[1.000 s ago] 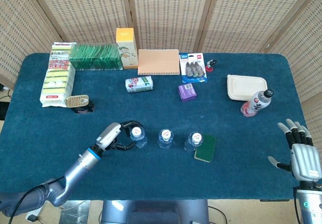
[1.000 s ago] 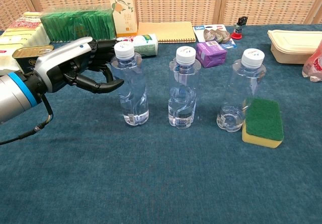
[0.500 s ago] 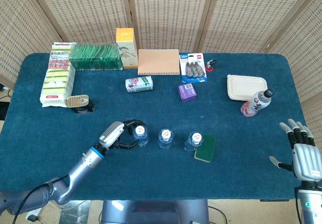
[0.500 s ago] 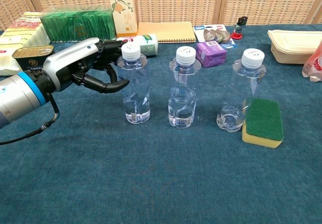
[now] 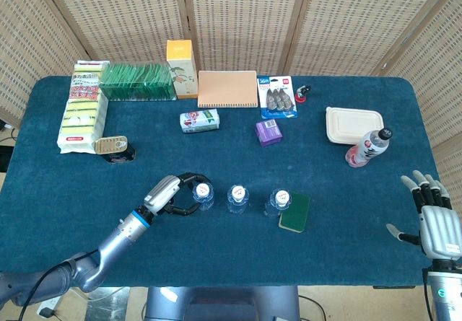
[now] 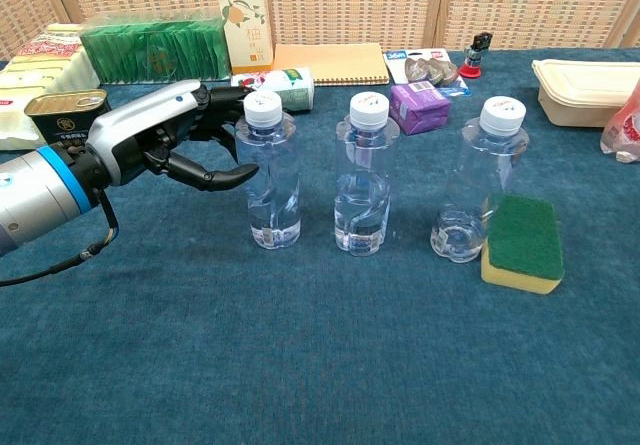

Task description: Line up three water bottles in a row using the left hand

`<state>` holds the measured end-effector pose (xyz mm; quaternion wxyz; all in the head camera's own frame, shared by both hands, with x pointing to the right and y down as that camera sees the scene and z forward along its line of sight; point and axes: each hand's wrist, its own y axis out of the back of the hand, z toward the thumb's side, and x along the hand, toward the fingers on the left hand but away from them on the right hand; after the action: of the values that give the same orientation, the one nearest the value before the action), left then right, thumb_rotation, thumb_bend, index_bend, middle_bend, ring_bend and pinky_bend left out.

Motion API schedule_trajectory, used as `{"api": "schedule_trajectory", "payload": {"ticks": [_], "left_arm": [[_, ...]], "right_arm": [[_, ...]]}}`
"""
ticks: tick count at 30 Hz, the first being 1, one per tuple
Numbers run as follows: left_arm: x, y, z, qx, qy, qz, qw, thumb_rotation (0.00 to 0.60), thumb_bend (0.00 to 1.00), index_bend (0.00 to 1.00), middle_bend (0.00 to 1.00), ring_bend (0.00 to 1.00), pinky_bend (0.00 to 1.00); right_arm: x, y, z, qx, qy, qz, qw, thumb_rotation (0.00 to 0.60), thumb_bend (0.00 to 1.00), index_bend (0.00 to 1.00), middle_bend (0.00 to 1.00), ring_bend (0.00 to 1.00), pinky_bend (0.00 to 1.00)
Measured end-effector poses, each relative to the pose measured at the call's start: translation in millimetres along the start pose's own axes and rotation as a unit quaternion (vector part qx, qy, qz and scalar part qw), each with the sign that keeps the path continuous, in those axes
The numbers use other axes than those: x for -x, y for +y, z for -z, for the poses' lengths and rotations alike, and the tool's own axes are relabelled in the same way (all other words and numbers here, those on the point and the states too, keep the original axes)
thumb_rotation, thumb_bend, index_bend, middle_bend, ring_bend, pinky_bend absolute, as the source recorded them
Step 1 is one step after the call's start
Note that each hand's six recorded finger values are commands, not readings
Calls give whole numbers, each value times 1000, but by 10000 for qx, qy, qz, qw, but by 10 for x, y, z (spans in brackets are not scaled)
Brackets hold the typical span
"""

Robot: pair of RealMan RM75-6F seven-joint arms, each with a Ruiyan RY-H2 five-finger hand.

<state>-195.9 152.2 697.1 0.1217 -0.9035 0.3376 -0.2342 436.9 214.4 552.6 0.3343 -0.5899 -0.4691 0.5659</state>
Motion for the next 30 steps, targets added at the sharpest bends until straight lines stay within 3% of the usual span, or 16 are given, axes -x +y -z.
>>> {"api": "schedule_trajectory", "payload": {"ticks": [5,12,23,30], "left_arm": [[-2,23,46,-116,49,-44,9999,600,395,241,140,40,189],[-4,24,68,-177,72,-37,9998,600,307,5,17,0,163],[54,73,100,-214,103,-45,9997,600,250,0,0,0,156],[139,181,123,-224,97,-162,9996,600,142,0,0,0,125]], "right_arm": [[-1,-5,-2,-6,7,-24,10000,600,0,145,69,2,0],[-4,-10,-1,-18,3,-50,10000,598,0,145,69,2,0],[-7,-27,-16,-33,15,-97,9999,600,0,145,69,2,0],[-12,-46,-32,-45,26,-133,9999,600,0,145,69,2,0]]}}
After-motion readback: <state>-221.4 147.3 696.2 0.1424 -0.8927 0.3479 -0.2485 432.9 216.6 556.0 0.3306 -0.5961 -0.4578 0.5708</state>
